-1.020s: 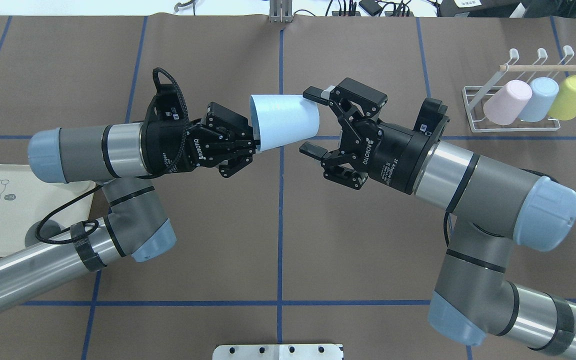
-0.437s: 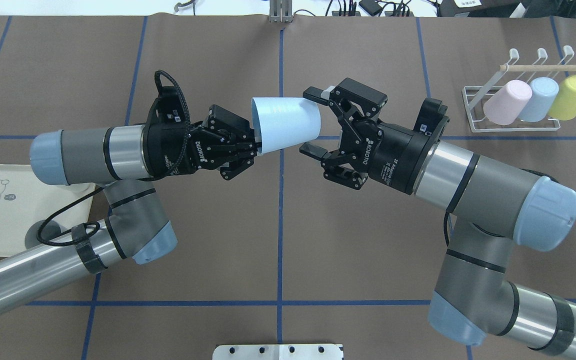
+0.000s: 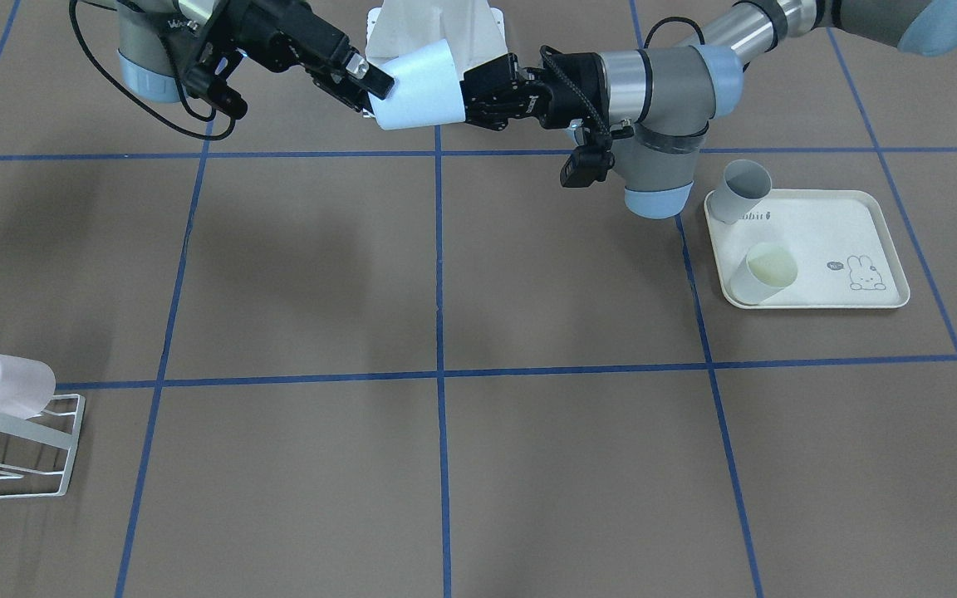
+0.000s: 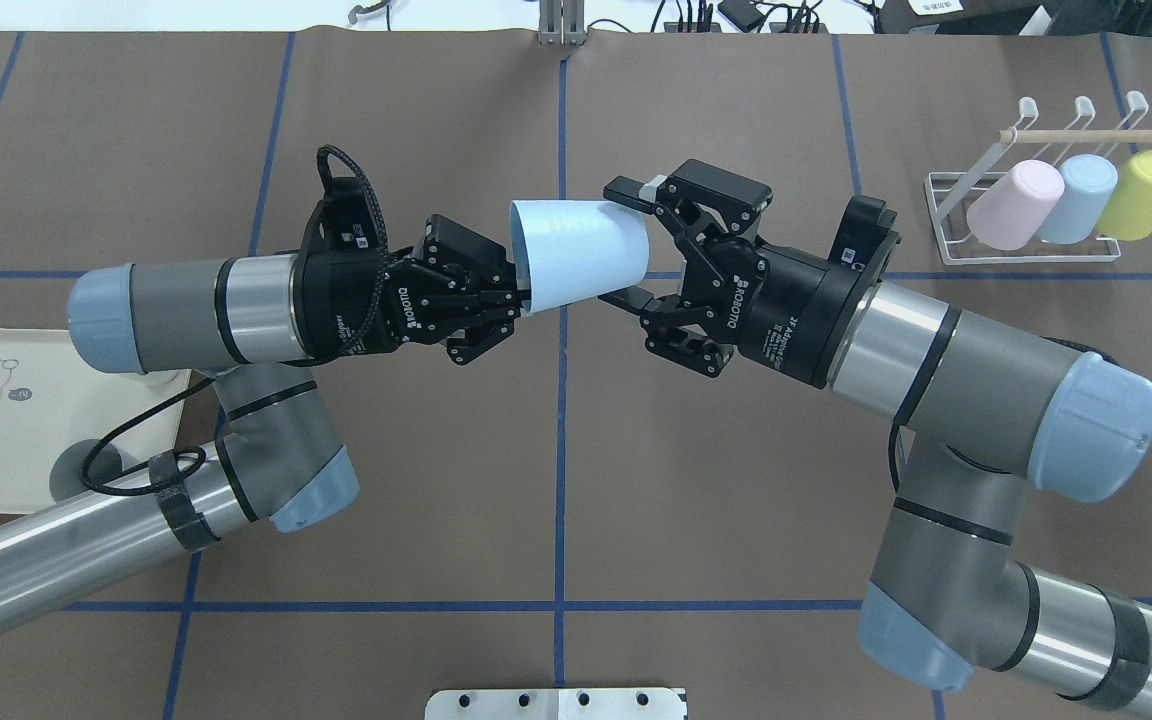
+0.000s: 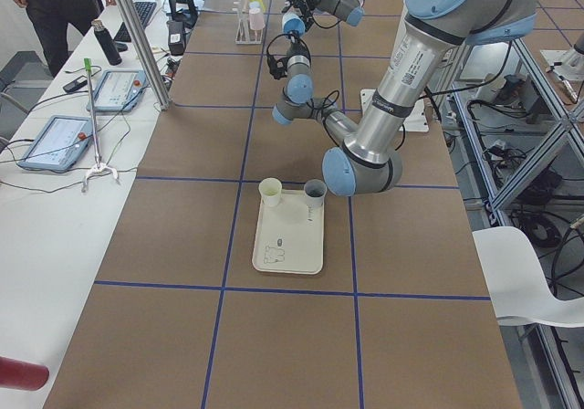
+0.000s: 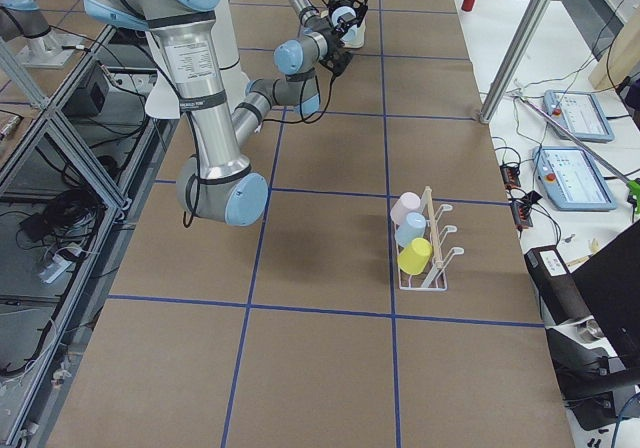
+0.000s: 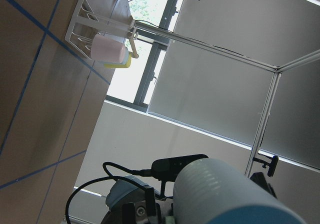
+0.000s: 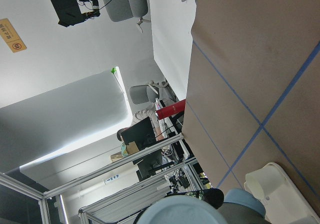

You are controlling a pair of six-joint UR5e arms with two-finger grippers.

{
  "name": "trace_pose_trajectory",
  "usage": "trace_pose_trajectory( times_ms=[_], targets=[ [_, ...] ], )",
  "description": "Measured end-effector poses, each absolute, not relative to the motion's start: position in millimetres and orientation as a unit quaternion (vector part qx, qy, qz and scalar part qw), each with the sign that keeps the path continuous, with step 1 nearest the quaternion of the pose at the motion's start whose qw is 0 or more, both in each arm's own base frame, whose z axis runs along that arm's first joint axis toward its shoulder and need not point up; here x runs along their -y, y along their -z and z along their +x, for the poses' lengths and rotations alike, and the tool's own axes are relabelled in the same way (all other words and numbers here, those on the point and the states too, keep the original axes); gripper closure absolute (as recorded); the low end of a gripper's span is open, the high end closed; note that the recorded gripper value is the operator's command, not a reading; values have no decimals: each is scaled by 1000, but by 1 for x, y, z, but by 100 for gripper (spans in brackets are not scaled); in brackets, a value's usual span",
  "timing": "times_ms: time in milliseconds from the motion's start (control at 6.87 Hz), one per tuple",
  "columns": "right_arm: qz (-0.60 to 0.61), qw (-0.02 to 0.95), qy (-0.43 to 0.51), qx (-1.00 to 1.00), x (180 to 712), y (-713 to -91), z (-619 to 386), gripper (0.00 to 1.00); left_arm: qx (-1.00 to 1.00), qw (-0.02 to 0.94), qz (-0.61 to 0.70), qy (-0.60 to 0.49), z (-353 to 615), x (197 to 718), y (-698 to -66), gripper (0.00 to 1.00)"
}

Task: Transfer IKEA cup to right arm and place on rack

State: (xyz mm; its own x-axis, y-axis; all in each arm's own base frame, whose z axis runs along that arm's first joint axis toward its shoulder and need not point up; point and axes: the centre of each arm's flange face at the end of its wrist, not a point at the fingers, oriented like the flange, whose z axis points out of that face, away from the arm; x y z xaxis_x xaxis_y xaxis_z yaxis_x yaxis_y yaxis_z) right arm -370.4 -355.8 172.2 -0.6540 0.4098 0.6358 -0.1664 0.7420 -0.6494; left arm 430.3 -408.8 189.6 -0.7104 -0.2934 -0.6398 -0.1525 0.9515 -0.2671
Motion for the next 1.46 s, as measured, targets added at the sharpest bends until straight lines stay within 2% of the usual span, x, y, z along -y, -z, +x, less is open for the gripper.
trace_pose_trajectory(
  times_ms=[146,437,1165,1457],
  targets=[
    [-72,409,-352,839,356,-172,-370,100,-919,362,-122,99,432,409,-188,99],
    [-70,407,-355,839,357,-172,-370,100,-917,366,-120,100,434,410,-184,1],
    [-46,404,-367,837,368,-179,-357,100,-919,372,-90,97,423,419,-190,0],
    [9,436,-370,820,380,-208,-344,100,-915,381,-71,110,408,434,-205,0]
  ],
)
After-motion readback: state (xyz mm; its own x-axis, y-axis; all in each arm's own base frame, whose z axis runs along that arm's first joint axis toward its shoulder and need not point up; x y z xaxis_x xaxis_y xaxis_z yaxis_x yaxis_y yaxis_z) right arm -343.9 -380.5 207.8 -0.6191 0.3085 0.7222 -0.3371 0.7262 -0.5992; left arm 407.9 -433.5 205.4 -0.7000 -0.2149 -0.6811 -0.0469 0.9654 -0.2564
